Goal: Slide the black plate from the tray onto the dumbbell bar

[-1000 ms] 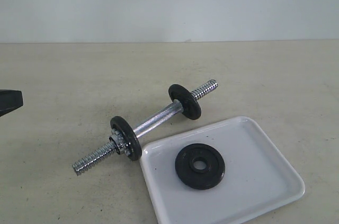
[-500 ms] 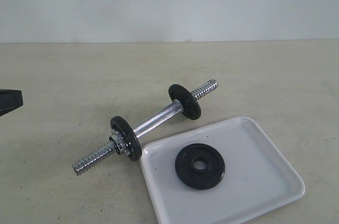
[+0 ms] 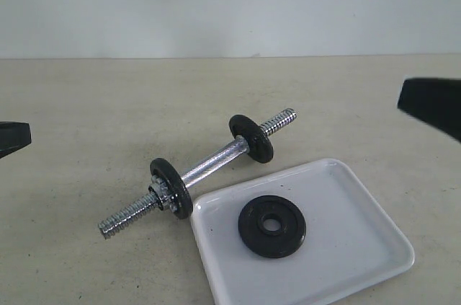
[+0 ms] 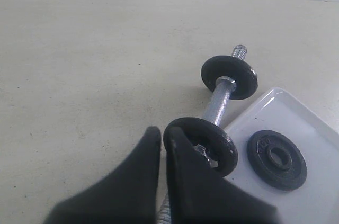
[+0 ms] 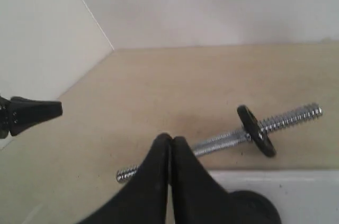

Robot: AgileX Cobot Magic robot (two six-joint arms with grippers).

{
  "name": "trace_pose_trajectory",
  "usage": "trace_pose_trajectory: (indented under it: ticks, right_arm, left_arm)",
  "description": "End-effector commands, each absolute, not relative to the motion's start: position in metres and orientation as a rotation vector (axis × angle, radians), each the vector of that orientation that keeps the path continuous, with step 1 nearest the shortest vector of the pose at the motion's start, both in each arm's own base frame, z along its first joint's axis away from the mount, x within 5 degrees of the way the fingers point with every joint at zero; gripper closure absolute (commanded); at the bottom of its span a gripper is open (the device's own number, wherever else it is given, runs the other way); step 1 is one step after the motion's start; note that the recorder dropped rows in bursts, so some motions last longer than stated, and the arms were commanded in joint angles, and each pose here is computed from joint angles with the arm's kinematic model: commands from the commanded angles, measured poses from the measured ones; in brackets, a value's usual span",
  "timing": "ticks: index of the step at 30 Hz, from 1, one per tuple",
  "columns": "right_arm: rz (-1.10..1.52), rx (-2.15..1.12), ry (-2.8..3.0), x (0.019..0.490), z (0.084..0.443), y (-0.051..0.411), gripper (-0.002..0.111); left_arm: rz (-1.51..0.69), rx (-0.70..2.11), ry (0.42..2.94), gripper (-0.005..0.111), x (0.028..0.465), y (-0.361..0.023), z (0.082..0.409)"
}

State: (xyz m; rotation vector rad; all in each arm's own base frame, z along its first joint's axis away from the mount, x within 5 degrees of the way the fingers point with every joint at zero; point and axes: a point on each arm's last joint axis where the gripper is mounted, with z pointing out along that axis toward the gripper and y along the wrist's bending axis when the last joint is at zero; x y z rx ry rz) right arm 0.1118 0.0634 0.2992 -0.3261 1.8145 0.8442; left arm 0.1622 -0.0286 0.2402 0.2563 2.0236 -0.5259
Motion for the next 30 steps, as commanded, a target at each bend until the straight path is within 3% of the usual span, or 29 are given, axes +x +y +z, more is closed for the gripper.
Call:
trace_pose_trajectory:
  ticks: [1, 8, 16, 20, 26, 30]
  right_arm:
    - [0.933, -0.325, 1.948, 0.121, 0.275, 0.068, 0.109]
    - [1.105, -0.303, 2.073, 0.129, 0.261, 0.075, 0.109]
    - [1.123, -0.309, 2.053, 0.133, 0.263, 0.076, 0.109]
    - [0.895, -0.511, 1.968, 0.139, 0.267, 0.072, 0.109]
    - [0.249, -1.087, 1.618, 0.149, 0.266, 0.062, 0.109]
    - [-0.063, -1.173, 1.56, 0.158, 0.265, 0.05, 0.109]
  left_arm:
    - [-0.549, 0.262, 2.024, 0.102, 0.161, -0.031, 0.239]
    - [-0.549, 0.262, 2.024, 0.102, 0.161, -0.031, 0.239]
    - [-0.549, 0.262, 2.024, 0.102, 0.161, -0.031, 0.239]
    - [-0.549, 0.262, 2.024, 0.102, 0.161, -0.031, 0.239]
    - [-0.549, 0.262, 2.024, 0.102, 0.161, -0.031, 0.239]
    - [-0.549, 0.262, 2.024, 0.102, 0.161, -0.031, 0.239]
